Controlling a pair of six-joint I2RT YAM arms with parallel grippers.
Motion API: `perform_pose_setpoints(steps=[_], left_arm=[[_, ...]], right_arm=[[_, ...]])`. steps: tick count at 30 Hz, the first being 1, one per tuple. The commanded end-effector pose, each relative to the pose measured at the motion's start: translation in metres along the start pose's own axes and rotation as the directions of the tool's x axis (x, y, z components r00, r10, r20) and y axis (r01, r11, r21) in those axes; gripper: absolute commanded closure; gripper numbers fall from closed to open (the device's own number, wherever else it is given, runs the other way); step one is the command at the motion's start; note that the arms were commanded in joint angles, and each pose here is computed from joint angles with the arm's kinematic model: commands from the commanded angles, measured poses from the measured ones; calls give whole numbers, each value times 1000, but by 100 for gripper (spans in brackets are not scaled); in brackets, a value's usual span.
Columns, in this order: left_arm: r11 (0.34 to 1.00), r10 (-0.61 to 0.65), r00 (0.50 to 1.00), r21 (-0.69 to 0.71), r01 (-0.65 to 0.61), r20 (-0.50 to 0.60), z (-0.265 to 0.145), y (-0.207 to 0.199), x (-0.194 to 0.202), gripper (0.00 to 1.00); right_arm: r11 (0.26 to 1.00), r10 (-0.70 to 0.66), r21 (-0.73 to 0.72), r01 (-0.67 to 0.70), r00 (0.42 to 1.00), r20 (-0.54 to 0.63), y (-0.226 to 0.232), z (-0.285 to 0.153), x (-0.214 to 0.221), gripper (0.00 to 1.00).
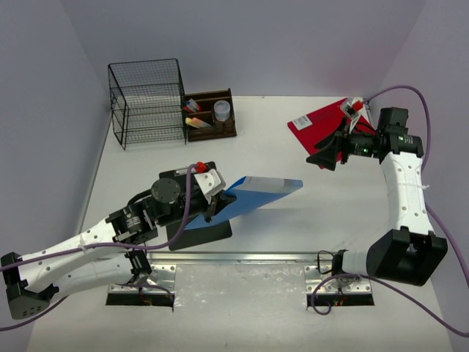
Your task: Organize the desk
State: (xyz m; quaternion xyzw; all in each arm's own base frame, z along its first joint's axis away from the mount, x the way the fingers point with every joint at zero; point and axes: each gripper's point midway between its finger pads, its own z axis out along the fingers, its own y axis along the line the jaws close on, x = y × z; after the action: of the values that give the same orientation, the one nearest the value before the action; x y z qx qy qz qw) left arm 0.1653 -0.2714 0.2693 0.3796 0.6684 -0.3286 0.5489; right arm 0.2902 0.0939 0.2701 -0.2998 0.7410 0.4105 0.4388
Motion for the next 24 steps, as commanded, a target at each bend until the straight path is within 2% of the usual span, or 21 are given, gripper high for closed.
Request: perform_pose_setpoints(steps=[1,3,11,24], left_arm=[[999,-39,995,38,36,89,-6,-6,-28,100],[999,-43,995,35,40,88,-7,-5,-29,100],[999,-47,996,16,45,81,-8,0,-24,100],[997,-78,994,7,78,79,-10,2,-24,100]], right_arm=[[988,-148,-35,150,988,55,12,-2,-8,21],[982,-184,-35,186,981,57,13,-2,-5,21],[980,-186,-61,189,981,54,19,0,9,21],[938,-331,-93,335,942,53,27,1,32,20]])
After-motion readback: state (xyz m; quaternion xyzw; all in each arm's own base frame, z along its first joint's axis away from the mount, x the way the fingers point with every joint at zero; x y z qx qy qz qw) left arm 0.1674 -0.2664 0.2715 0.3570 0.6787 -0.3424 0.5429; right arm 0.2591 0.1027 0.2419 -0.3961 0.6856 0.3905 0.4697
